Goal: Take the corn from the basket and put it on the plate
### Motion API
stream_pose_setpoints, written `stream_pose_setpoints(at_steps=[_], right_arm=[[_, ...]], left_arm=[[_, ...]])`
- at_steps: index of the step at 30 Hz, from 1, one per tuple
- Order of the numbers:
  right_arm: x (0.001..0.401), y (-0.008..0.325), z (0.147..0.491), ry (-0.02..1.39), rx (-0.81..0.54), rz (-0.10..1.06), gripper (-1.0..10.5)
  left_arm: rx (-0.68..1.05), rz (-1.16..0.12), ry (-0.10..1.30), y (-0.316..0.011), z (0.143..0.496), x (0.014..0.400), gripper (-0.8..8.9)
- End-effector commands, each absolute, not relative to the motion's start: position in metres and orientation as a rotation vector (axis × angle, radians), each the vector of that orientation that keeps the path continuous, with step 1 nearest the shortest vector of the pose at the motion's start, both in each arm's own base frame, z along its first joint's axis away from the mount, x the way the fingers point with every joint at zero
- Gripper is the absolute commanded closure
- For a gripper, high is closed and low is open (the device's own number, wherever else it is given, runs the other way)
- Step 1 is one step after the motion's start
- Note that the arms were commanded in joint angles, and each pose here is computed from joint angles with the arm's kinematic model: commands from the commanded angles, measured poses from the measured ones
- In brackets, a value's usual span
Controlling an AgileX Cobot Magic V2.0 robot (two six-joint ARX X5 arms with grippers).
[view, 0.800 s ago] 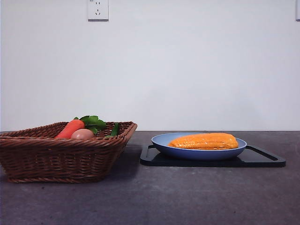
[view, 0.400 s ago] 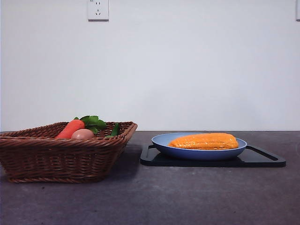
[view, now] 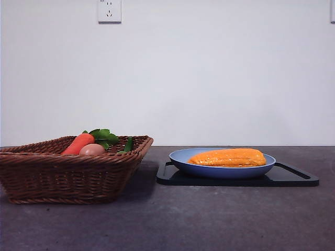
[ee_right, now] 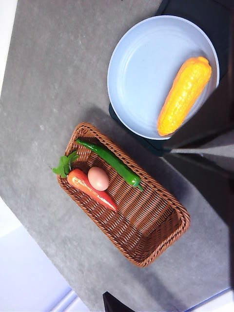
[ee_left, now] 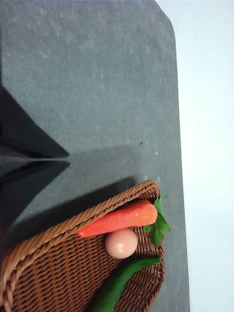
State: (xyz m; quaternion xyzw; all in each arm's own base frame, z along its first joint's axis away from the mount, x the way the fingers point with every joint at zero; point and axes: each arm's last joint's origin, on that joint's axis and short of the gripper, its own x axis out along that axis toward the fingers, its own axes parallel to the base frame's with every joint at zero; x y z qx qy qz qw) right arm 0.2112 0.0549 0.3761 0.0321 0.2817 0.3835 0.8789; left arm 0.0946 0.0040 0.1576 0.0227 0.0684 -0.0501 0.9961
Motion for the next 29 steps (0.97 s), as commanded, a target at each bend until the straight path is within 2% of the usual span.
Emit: stream_pose_setpoints(at_steps=[1, 14, 16, 22, 25, 29], right_arm=[[0.213, 0.056, 0.381, 0.568, 0.057, 0.807, 9.4], [0.213, 0.056, 0.381, 0.567, 0.057, 0.807, 9.4], [0.214, 0.055, 0.382, 0.528, 0.008, 0.814, 9.4], [0.202, 0.037, 0.392, 0.415, -0.143, 0.675, 9.4], [0.188, 0.030, 0.390, 0.331, -0.157, 0.638, 9.4], [0.168, 0.017, 0.371, 0.204, -0.133, 0.551, 9.4]], left_arm=[[0.039, -0.098, 0.159, 0.004, 0.149, 0.096, 8.06], [0.039, -0.098, 0.159, 0.004, 0.149, 0.096, 8.06], [0.039, -0.098, 0.159, 0.004, 0.149, 0.096, 8.06], [0.039, -0.098, 0.158, 0.004, 0.149, 0.096, 8.06], [0.039, -0.098, 0.158, 0.004, 0.149, 0.096, 8.06], [0.039, -0.098, 0.158, 0.004, 0.149, 0.096, 8.06]])
